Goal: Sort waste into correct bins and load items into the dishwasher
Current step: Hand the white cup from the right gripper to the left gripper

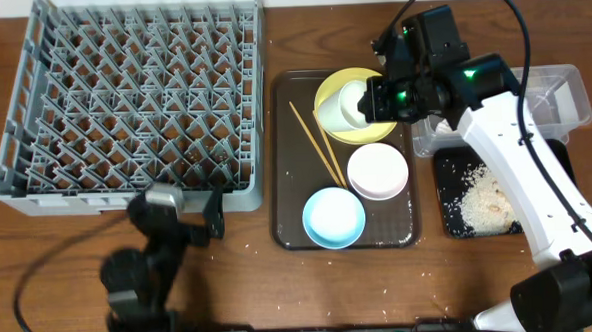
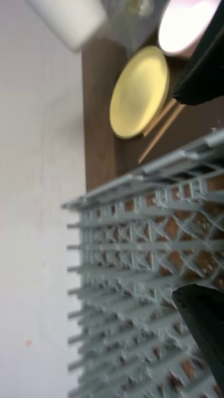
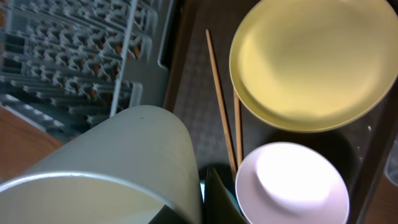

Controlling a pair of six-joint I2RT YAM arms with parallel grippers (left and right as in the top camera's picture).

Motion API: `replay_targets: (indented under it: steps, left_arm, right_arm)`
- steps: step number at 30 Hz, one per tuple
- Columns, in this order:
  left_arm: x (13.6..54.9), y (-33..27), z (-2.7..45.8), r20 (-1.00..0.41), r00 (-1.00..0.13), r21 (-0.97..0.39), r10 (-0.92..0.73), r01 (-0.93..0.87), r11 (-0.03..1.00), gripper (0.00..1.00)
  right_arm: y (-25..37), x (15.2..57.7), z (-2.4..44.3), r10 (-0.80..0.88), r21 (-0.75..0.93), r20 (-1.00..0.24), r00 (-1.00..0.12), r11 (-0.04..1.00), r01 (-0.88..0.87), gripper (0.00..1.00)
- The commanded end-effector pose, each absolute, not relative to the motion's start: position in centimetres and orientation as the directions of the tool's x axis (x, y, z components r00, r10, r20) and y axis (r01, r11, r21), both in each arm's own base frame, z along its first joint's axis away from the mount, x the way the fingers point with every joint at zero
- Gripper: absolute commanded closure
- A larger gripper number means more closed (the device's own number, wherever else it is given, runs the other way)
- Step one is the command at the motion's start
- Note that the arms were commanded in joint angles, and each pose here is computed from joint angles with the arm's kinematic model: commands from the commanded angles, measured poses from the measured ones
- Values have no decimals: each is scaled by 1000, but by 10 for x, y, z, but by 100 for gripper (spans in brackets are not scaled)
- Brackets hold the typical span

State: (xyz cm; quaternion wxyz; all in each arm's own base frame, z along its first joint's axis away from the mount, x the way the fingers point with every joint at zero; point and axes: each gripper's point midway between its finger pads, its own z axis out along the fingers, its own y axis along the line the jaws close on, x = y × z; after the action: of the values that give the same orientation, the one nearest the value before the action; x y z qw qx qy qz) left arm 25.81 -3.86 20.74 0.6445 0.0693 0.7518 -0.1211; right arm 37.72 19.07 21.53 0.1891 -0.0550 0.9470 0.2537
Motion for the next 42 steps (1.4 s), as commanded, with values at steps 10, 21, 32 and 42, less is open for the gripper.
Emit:
replay_targets:
  steps: [10,21,32,42]
  left_arm:
    - [324,-127,295,-814,-541,-570,-212,675,468,7]
    - [323,-139,292,-33,-949,-999,-313,20,46,7]
    - [300,-145,295,-26,-984,-1000,-177,23,19,7]
    - [297,-146,296,-94,-982,-995,-161,91,28,7]
  right_arm:
    - [180,400,233,41,514,-452,-891,828,-223,99]
    - [209,409,260,30,640,-544,-839,661,-391,99]
    - [259,376,273,-13,749,-642,-767,207,-630,99]
    - [309,338,278,-91,710,-695,-713,74,-701,99]
